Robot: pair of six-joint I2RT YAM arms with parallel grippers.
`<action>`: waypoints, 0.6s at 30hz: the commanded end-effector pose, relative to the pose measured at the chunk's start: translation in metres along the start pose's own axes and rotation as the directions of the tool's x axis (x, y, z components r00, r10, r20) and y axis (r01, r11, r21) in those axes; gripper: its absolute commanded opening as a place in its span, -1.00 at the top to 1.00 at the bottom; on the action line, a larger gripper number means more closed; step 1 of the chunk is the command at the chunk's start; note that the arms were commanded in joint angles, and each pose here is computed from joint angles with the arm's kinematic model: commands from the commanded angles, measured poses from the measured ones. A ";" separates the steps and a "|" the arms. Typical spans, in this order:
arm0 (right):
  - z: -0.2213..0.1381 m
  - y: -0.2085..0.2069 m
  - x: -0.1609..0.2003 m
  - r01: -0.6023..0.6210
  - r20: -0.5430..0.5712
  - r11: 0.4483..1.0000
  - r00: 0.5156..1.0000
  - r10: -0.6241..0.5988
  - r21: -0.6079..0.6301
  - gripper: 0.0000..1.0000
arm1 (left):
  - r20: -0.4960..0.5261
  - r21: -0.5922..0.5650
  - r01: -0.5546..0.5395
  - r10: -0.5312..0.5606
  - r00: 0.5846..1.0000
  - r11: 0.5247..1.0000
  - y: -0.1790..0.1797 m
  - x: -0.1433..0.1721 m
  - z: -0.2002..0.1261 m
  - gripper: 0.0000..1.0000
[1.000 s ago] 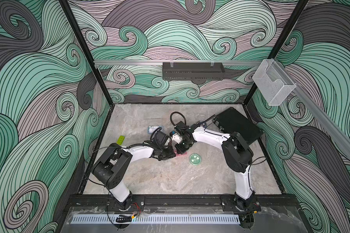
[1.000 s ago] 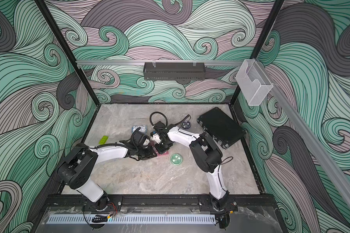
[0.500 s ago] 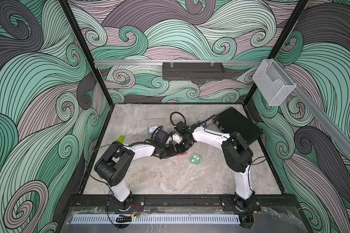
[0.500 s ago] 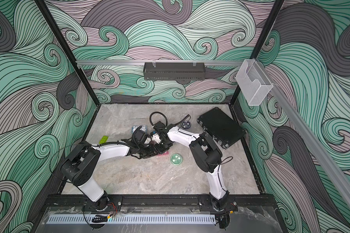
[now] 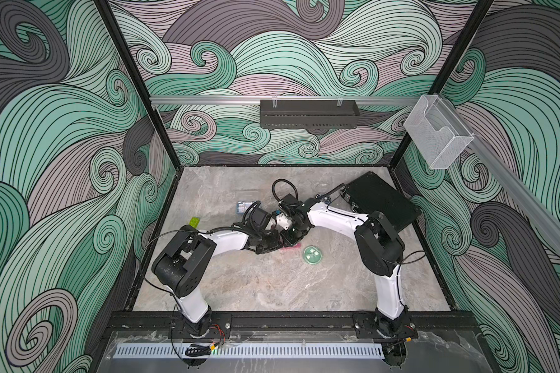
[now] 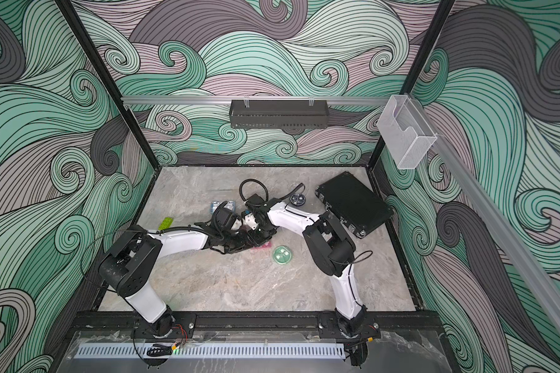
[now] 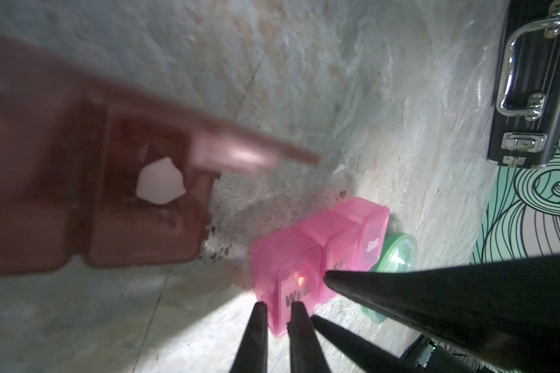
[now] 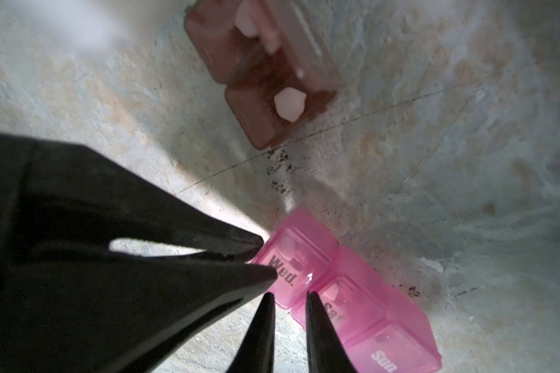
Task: Close pillboxes
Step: Close the lid on the pillbox.
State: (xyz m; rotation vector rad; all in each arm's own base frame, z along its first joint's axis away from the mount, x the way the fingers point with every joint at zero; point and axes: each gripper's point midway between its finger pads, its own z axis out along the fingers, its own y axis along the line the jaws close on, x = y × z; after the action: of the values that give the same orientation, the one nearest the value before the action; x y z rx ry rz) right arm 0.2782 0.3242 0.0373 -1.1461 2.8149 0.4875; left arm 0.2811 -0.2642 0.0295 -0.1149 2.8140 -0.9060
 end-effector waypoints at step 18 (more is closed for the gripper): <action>0.025 -0.020 0.024 -0.024 -0.140 0.993 0.989 0.039 0.112 0.53 | -0.044 -0.061 0.020 -0.022 0.999 0.998 0.014 0.005 0.019 0.74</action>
State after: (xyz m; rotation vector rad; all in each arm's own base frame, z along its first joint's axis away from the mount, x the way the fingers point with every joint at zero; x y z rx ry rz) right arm 0.2852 0.3193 0.0359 -1.1161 2.8462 0.4065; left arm 0.2873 -0.2693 0.0289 -0.1378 2.8157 -0.9226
